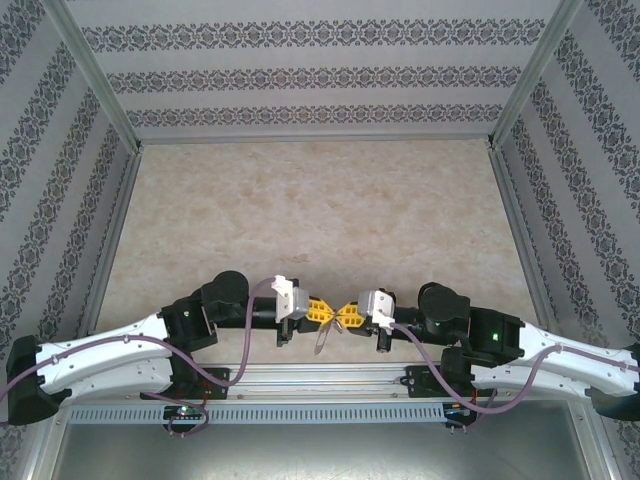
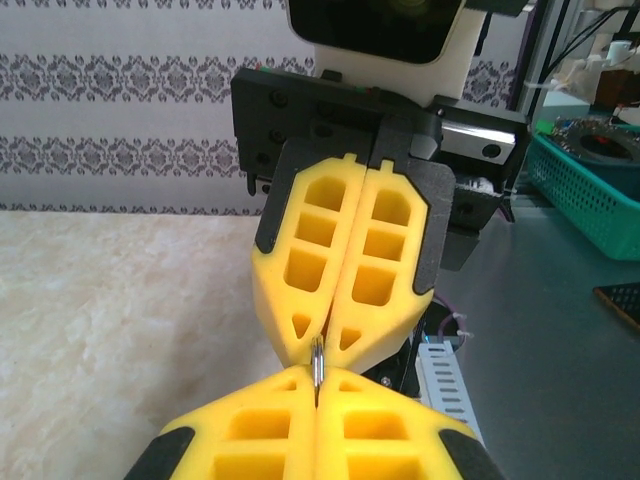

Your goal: Put the keys on the keyring

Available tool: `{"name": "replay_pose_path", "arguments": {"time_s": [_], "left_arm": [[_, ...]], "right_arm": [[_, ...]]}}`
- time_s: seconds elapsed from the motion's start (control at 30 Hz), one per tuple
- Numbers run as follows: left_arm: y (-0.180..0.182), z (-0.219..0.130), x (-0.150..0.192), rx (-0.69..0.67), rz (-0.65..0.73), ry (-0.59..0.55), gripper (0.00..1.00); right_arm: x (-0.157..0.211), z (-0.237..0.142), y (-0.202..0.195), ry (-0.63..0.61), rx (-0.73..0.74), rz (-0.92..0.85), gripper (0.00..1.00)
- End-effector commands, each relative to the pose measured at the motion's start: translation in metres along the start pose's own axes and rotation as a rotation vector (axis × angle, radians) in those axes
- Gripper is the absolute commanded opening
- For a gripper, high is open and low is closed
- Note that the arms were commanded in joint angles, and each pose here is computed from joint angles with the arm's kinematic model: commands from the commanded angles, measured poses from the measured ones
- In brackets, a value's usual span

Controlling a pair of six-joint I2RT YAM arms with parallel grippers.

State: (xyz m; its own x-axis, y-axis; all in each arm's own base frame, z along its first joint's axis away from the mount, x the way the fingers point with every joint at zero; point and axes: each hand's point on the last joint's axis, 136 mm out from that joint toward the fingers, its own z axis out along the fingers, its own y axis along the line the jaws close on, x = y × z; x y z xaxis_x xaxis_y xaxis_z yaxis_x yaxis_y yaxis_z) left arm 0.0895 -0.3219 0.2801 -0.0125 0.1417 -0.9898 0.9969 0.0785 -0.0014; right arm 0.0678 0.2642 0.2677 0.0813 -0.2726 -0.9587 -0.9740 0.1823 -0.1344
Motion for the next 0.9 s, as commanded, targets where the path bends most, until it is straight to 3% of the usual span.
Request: {"name": "replay_pose_path", "arguments": {"time_s": [0.0,0.13,0.2,0.37,0.67,0.87], "left_arm": [[0.003,0.001,0.001,-0.021,0.02,0.056,0.0],[0.014,-0.003,0.005,-0.093,0.025,0.118,0.18],[0.019,-0.006,0.009,-0.124,0.026,0.161,0.23],[0.025,-0.009,0.016,-0.156,0.024,0.248,0.26],[0.026,-0.002,0.031,-0.13,0.01,0.365,0.3],[0.027,0.001,0.034,-0.134,0.013,0.371,0.32]], "right_arm": [[-0.01,-0.001,-0.005,-0.049,0.023,-0.007,0.0],[-0.001,0.0,-0.017,-0.003,0.091,-0.005,0.0],[0.006,0.001,-0.023,0.044,0.125,-0.007,0.0],[0.017,0.006,-0.029,0.133,0.152,-0.015,0.0],[0.021,0.011,-0.03,0.186,0.151,-0.019,0.0],[0.021,0.013,-0.027,0.19,0.13,-0.019,0.0]]}}
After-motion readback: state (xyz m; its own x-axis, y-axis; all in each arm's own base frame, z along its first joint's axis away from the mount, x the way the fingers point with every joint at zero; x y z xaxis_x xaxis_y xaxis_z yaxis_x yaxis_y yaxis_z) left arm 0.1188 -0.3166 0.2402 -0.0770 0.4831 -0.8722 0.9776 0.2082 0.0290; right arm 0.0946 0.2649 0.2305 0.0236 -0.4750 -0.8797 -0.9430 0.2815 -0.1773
